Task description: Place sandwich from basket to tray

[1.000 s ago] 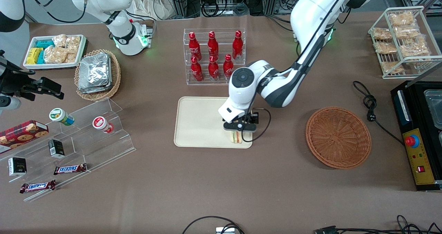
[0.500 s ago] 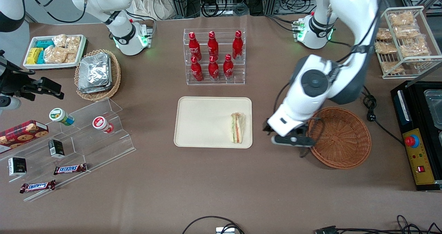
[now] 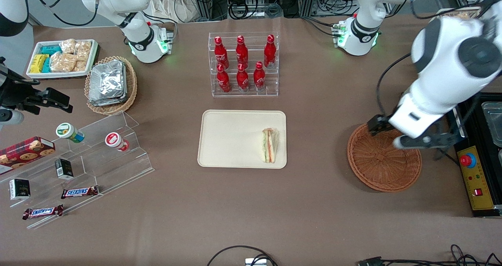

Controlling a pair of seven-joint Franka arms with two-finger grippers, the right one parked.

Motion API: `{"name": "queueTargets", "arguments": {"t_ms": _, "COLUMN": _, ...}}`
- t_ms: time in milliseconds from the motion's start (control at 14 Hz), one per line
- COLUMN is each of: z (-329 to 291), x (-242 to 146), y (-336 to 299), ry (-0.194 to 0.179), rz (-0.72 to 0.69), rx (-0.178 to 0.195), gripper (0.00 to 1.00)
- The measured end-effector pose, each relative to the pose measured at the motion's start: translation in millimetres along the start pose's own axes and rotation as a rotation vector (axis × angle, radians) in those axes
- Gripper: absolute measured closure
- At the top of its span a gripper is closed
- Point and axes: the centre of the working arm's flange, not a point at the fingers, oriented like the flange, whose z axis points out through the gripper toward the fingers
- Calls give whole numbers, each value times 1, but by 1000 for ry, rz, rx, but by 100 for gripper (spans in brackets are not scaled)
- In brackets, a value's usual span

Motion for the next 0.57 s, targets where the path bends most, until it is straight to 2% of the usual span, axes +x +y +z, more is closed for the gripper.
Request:
{"name": "queueTargets", "arguments": {"t_ms": 357, "z": -47, "x": -52, "y": -35, "ry": -18, "rz": 0, "rx": 3, "gripper": 0}}
{"name": "queueTargets", "arguments": {"t_ms": 571, "z": -58, "x": -63, "y": -37, "ry": -12, "rz": 0, "rx": 2, "gripper": 0}}
